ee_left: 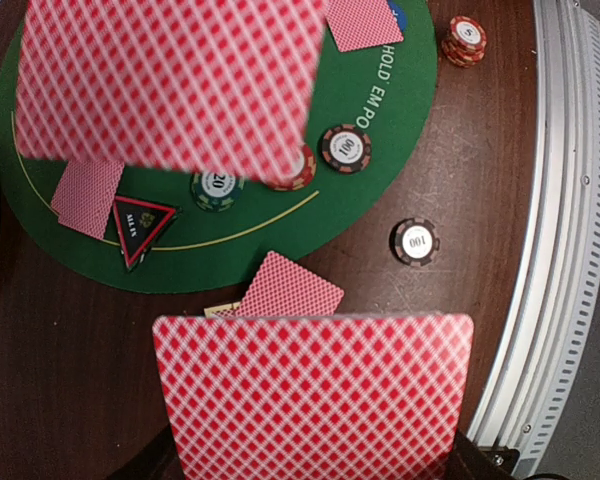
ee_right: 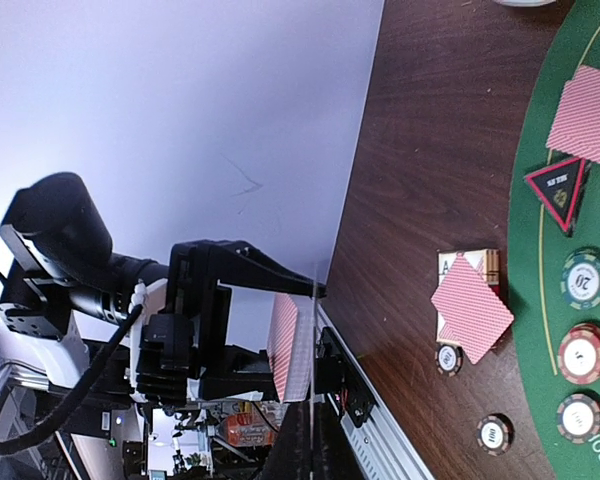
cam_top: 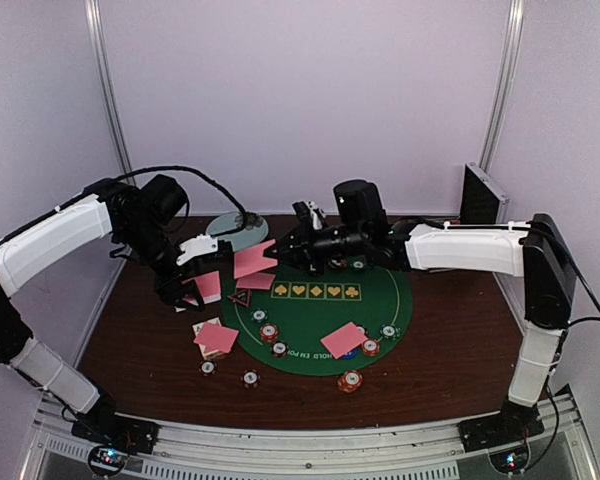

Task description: Distribute texas hold em gaming equipment

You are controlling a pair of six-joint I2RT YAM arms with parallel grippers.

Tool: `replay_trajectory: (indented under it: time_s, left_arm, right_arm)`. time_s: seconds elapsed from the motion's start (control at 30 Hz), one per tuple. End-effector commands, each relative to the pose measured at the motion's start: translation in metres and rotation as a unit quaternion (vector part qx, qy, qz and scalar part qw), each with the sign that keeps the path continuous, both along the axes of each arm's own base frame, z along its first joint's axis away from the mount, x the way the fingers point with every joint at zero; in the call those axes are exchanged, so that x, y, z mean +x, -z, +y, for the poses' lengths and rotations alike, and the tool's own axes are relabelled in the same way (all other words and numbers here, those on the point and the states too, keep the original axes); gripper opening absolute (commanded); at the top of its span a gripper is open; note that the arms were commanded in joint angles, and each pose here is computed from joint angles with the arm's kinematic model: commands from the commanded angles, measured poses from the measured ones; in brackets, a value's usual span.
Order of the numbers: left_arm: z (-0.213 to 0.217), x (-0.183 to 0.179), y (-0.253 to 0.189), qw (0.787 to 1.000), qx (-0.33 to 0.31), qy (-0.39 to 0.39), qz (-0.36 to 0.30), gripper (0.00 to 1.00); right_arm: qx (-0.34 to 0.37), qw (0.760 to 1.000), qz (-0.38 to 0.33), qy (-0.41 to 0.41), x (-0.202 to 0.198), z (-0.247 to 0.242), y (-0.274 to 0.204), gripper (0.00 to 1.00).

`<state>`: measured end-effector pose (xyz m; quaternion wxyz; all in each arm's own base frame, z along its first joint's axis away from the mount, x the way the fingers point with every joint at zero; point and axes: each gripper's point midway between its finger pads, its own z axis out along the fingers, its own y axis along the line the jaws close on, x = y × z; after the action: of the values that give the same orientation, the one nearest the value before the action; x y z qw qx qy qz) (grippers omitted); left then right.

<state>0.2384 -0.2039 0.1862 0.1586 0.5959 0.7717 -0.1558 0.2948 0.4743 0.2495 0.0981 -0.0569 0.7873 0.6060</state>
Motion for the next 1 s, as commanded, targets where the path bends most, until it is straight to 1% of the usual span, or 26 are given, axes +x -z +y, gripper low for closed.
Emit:
replay_trajectory:
  time_s: [0.0,0.17,0.33,0.47,0.63,0.73,0.83,0.97]
  left_arm:
    - [-0.001,0.002,-0.01,1.0,-0.011,0.007,-0.018,0.0]
    - [0.0,0.002,-0.01,1.0,-0.009,0.008,-0.018,0.0]
    - [-0.001,0.001,-0.012,1.0,-0.01,0.008,-0.018,0.0]
    - [0.0,0.001,-0.012,1.0,-0.01,0.008,-0.017,0.0]
    - [0.001,0.001,-0.013,1.0,-0.009,0.007,-0.019,0.0]
    - [0.001,0.0,-0.014,1.0,-0.01,0.007,-0.02,0.0]
    - [0.001,-0.001,-0.014,1.0,-0.011,0.007,-0.018,0.0]
    - [0.001,-0.001,-0.012,1.0,-0.009,0.007,-0.017,0.0]
  right_arm:
    - [0.021,1.0,-0.007,0.017,0.018,-0.029,-0.017,0.0]
    - [-0.005,0.998,-0.004,0.057,0.058,-0.069,-0.002,0.0]
    - [-0.093,0.989,-0.008,0.114,0.115,-0.122,0.037,0.0]
    - [-0.147,0.979,-0.001,0.144,0.157,-0.153,0.072,0.0]
    - [-0.179,0.971,0.018,0.159,0.196,-0.164,0.113,0.0]
    - [-0.19,0.968,0.038,0.16,0.211,-0.164,0.142,0.0]
    - [-0.191,0.967,0.048,0.161,0.222,-0.16,0.155,0.0]
    - [-0.193,0.966,0.05,0.165,0.234,-0.158,0.159,0.0]
